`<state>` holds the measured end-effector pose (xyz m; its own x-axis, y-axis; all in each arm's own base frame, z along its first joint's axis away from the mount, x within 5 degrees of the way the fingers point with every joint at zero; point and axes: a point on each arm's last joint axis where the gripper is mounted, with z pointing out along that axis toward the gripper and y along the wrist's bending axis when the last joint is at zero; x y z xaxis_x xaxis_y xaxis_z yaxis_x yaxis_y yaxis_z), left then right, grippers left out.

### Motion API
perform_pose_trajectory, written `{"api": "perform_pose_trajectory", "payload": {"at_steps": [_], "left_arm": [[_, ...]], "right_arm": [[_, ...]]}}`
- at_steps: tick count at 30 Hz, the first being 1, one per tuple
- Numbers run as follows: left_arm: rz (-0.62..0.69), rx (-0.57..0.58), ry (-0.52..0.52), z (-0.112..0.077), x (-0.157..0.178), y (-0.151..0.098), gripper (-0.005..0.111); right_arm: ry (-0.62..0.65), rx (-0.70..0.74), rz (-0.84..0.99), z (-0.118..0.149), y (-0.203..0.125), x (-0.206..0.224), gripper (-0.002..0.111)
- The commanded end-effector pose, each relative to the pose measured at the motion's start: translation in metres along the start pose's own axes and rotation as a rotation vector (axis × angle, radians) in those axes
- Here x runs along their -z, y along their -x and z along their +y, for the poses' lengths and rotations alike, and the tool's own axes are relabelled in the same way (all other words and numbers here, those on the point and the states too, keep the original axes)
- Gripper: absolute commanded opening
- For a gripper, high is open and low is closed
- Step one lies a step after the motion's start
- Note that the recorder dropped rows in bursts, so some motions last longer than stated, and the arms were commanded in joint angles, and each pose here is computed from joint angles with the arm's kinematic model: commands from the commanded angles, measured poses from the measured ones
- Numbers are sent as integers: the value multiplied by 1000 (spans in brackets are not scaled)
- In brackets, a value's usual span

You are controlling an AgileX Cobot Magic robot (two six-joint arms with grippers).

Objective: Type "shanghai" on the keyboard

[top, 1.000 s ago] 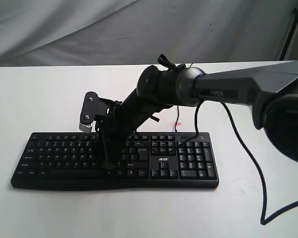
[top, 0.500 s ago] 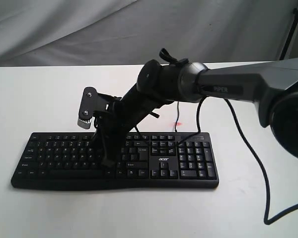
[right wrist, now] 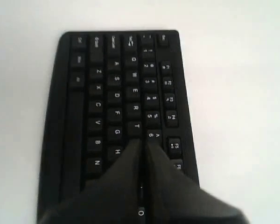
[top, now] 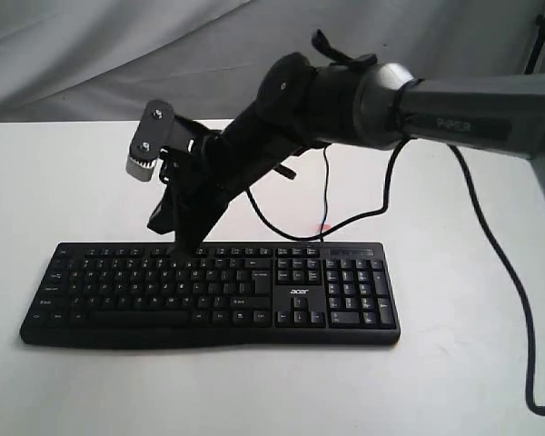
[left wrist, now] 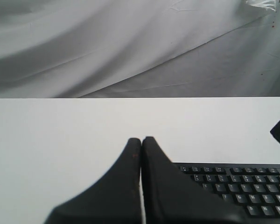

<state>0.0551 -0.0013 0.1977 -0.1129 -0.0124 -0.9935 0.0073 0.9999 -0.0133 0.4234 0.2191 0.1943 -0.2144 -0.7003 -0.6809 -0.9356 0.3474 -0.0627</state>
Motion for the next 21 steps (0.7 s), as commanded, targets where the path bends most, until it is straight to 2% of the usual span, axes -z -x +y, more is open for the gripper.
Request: {"api": "perform_pose_trajectory", "payload": {"at_steps": [1, 5, 12, 15, 21], "left_arm": [[1, 5, -5, 0, 0, 0, 1], [1, 5, -5, 0, 0, 0, 1], [1, 5, -5, 0, 0, 0, 1], [1, 5, -5, 0, 0, 0, 1], [1, 5, -5, 0, 0, 0, 1]], "right_arm": [[-10, -44, -62, 7, 27, 42, 0], [-11, -40, -117, 32, 53, 95, 0], [-180, -38, -290, 85, 68, 195, 0], [-233, -59, -414, 112, 69, 236, 0], [-301, -21, -534, 159, 57, 292, 0]]}}
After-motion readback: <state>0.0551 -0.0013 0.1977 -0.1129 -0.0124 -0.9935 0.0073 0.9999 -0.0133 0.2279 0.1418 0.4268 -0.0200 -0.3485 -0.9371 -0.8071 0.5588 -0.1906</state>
